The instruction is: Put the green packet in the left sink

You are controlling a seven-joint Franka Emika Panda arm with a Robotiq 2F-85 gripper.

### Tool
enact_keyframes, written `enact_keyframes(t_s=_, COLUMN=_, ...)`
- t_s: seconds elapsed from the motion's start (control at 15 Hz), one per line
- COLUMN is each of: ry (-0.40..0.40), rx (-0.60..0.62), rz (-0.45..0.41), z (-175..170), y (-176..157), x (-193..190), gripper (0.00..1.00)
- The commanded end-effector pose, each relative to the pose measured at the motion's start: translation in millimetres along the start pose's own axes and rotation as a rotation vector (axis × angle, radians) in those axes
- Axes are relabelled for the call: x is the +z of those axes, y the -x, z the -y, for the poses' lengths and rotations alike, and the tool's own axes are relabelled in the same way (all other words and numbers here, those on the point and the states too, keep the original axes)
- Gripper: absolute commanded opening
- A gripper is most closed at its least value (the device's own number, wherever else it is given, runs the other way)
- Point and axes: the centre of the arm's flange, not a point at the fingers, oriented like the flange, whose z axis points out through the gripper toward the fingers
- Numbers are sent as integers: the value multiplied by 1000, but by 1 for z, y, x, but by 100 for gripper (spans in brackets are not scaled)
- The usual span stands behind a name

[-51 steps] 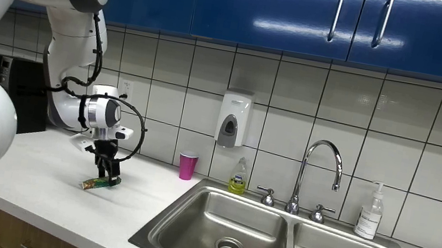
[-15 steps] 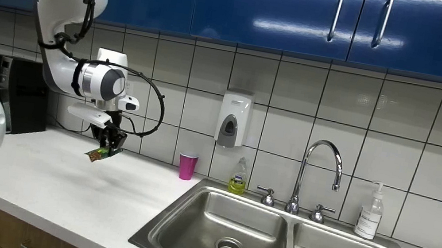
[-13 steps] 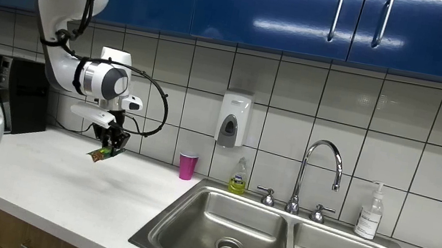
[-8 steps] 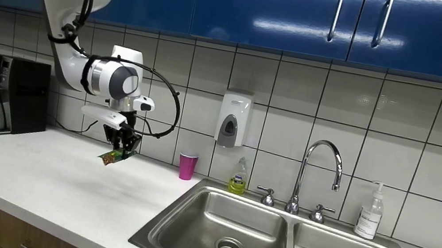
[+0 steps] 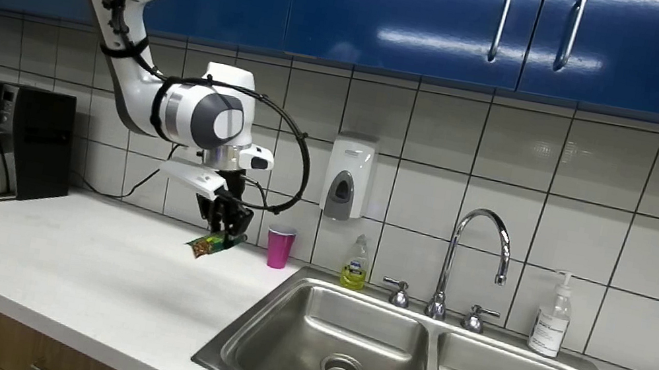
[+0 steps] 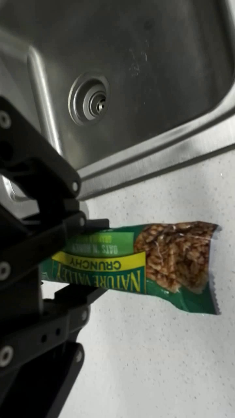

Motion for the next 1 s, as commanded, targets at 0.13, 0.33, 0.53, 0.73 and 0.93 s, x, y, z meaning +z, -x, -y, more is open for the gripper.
enact_keyframes(t_s=0.13, ry=38, rx=85, rz=-38, z=-101, y=5, x=-29, gripper=15)
enact_keyframes(t_s=0.33, ry=61, rx=138, rz=-49, z=-152, y=-1, x=-27, gripper=15)
enact_keyframes(t_s=0.53, ry=76, rx=180, rz=-46, z=-187, y=-3, x=-18, gripper=15)
enact_keyframes(t_s=0.73, ry=85, rx=200, rz=-37, z=-205, y=-10, x=-2, gripper=15)
enact_keyframes(t_s=0.93, ry=77, rx=208, rz=-29, z=-211, y=-23, x=25, gripper=15)
